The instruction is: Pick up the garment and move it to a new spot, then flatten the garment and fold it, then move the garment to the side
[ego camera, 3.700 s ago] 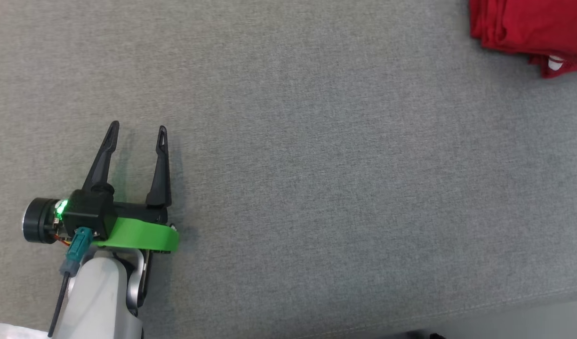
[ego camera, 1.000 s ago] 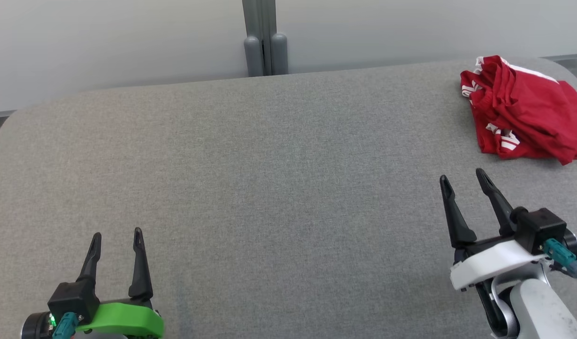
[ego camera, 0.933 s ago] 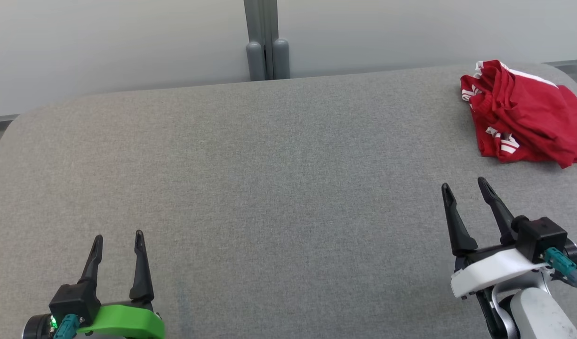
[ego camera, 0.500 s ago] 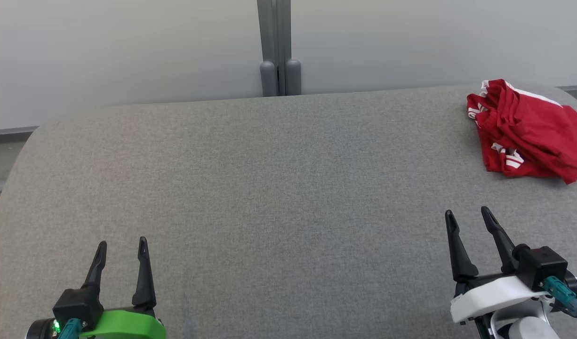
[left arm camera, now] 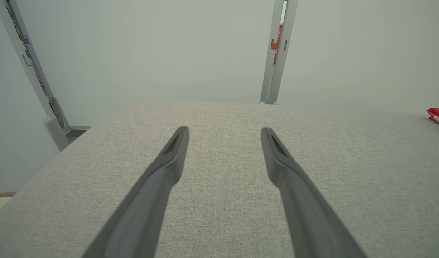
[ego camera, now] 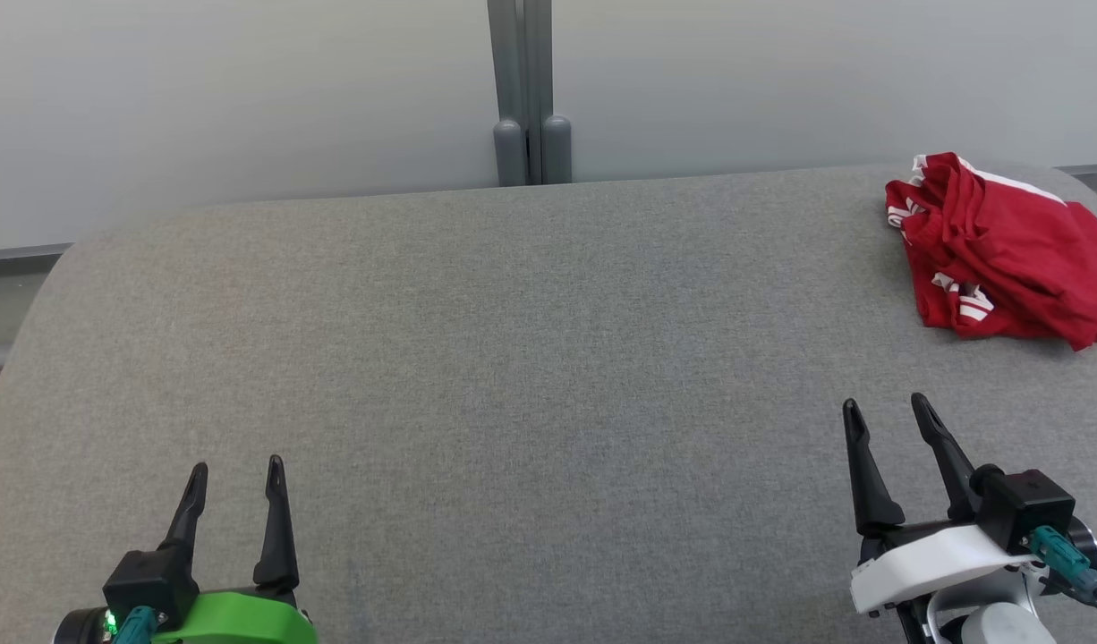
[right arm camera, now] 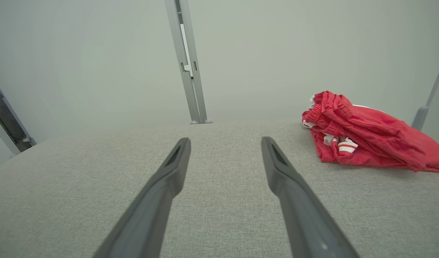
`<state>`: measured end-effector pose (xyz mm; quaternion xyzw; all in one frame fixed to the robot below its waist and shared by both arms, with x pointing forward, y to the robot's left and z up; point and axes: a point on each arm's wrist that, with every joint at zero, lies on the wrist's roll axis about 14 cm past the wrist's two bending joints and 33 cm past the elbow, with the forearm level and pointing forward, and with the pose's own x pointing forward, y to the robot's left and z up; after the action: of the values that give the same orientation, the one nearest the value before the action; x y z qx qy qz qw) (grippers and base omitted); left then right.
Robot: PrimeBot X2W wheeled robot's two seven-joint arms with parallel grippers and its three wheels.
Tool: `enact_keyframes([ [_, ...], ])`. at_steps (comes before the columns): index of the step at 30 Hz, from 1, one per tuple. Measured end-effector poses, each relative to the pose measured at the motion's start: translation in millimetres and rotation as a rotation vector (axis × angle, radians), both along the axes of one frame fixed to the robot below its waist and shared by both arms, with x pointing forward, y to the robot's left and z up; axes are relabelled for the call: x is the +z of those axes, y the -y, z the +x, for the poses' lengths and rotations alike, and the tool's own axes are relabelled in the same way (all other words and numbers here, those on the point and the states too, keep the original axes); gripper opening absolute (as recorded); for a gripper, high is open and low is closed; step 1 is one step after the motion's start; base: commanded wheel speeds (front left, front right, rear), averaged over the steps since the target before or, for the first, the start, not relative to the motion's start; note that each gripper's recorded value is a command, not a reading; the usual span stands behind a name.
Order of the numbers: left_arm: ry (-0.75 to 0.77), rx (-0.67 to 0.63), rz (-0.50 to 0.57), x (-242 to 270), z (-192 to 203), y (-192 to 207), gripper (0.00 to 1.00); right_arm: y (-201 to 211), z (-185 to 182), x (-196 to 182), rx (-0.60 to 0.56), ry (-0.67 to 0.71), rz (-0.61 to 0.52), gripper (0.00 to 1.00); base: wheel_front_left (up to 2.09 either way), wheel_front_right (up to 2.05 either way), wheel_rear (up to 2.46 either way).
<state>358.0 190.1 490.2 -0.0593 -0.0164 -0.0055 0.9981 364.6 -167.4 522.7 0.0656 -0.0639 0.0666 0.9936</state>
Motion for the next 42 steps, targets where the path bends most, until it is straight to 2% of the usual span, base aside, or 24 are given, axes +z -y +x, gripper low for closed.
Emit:
enact_keyframes([
  [11, -0.006, 0.003, -0.008, -2.2, -1.5, -0.6, 1.0, -1.3, -0.4, -1.1, 0.002, -0.003, 0.003, 1.0, 0.0, 0.0, 0.0],
  [12, -0.006, 0.006, -0.013, -2.2, -1.7, -1.4, 0.0, -1.5, -0.4, -1.5, 0.002, -0.005, 0.003, 0.0, 0.0, 0.0, 0.0],
  [19, -0.089, 0.016, -0.055, -24.4, -7.5, -0.5, 0.0, -1.3, -7.5, -24.8, -0.006, -0.086, 0.046, 0.0, 0.0, 0.0, 0.0],
  [42, -0.124, 0.092, -0.461, -26.7, -3.0, -11.9, 0.0, 16.8, 0.2, -29.6, -0.071, -0.167, 0.442, 0.0, 0.0, 0.0, 0.0],
])
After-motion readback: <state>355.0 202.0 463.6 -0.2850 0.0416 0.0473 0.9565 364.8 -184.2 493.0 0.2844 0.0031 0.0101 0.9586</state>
